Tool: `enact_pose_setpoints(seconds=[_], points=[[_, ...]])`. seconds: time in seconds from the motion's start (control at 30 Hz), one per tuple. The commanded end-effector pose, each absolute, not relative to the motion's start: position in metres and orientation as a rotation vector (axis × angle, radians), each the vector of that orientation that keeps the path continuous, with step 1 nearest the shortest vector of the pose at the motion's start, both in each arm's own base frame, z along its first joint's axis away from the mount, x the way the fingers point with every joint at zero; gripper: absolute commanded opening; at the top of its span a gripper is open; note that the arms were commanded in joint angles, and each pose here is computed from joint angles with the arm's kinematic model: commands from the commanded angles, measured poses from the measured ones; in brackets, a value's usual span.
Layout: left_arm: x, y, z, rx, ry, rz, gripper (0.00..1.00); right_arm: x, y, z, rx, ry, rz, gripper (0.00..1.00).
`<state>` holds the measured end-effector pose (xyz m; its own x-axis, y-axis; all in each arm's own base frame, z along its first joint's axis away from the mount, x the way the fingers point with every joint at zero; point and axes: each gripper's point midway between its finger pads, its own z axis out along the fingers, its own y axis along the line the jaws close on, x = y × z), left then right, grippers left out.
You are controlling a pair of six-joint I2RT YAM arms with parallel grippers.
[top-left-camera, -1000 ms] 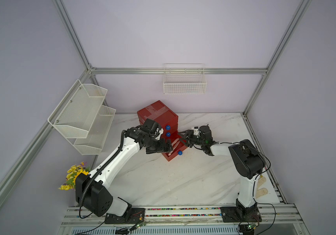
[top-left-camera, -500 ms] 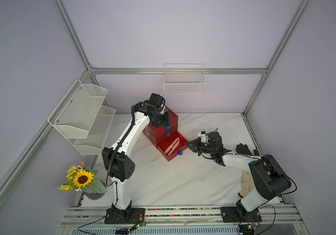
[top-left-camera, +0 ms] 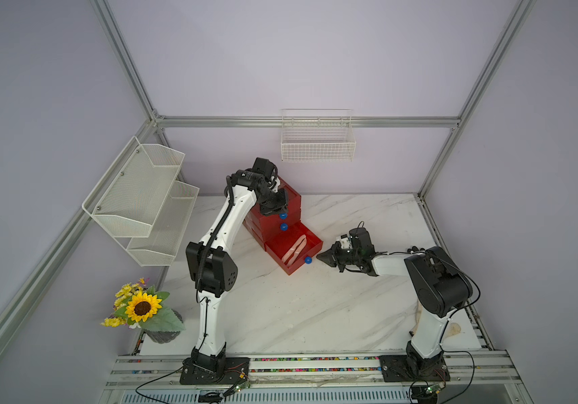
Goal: Place the fruit knives into the drawer by color
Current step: Close the drawer in the storage box.
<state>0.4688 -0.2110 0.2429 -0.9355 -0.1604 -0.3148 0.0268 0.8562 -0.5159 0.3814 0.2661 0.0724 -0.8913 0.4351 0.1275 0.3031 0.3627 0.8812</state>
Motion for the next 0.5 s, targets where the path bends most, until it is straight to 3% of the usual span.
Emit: enact_pose_setpoints(seconds=[0.0, 0.2, 0.47], points=[[0.464, -0.222, 0.308, -0.003, 2.505, -0.885, 0.0, 0.391, 0.268, 0.069, 0.649, 2.493, 1.59, 0.0], [0.481, -0.188, 0.331, -0.122, 2.411, -0.815, 0.0, 0.403, 0.27, 0.063, 0.677, 2.503, 1.622, 0.0], [0.504, -0.154, 0.273, -0.341, 2.535, -0.723, 0.0, 0.395, 0.269, 0.062, 0.698, 2.525, 1.645, 0.0]])
